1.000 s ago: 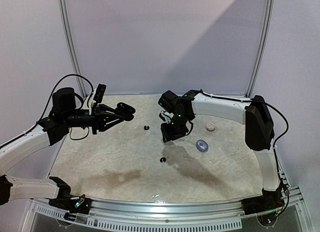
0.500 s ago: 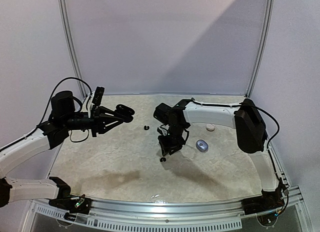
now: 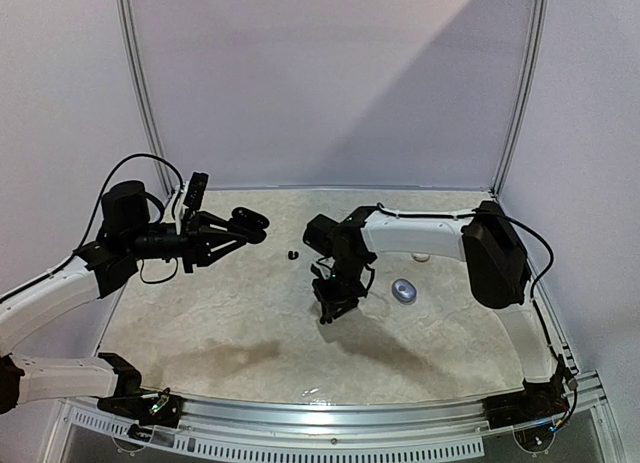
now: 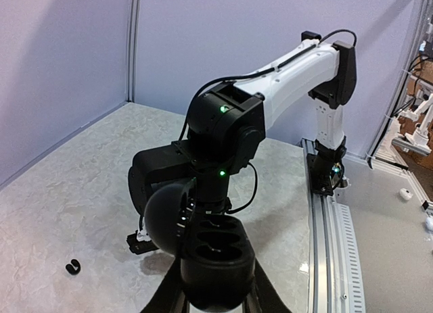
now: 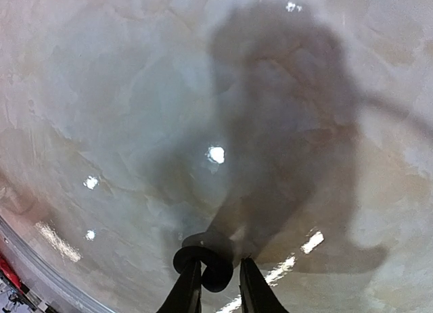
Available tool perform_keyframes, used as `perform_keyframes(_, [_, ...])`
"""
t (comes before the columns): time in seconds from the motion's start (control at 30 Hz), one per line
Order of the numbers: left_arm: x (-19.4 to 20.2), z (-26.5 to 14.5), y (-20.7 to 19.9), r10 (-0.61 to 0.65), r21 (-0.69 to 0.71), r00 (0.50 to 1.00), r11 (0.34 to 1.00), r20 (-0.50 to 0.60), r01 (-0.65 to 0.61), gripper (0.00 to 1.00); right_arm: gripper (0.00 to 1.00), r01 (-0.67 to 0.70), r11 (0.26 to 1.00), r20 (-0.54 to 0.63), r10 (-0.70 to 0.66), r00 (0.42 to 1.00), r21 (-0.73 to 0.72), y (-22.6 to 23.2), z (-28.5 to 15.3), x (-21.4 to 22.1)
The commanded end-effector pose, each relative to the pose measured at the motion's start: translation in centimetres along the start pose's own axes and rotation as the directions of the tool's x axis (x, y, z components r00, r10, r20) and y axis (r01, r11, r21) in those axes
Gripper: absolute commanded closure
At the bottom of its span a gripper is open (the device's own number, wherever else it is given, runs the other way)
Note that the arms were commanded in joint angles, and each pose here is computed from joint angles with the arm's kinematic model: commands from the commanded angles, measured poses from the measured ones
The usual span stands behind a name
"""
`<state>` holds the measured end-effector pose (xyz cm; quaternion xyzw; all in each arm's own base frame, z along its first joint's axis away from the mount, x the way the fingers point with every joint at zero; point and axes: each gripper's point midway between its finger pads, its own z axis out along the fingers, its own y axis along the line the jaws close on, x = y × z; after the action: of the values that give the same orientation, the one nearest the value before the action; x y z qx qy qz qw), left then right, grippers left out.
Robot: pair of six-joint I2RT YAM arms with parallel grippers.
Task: Insert the wireless bluetooth earbuds into the charging case
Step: Pick up the left earbud from the center of the board.
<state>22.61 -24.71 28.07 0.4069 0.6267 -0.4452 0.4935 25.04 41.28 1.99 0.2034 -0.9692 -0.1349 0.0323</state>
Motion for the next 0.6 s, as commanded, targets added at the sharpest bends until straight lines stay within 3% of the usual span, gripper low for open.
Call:
perform_keyframes(0.0, [0.1, -0.2, 0.2, 0.003, -0.011, 1.000, 1.000, 0.010, -0.003, 1.00, 0.82, -0.001, 1.000, -0.044, 0.002, 0.999, 0.016, 0.0, 1.5, 1.6])
perform_keyframes(0.17, [0.1, -0.3, 0.1, 0.004, -0.008, 1.000, 1.000, 0.011, -0.004, 1.00, 0.83, 0.001, 1.000, -0.052, 0.001, 0.999, 0.026, 0.2, 1.8, 2.0])
perform_keyframes(0.37, [0.2, -0.3, 0.2, 0.003, -0.010, 1.000, 1.000, 0.009, -0.003, 1.00, 0.76, 0.015, 0.999, -0.061, -0.012, 0.998, 0.047, 0.5, 2.1, 3.0])
perform_keyframes(0.57, [0.2, -0.2, 0.0, 0.002, -0.003, 1.000, 1.000, 0.008, -0.002, 1.00, 0.86, 0.019, 0.999, -0.050, -0.017, 0.999, 0.036, 0.8, 1.9, 2.6])
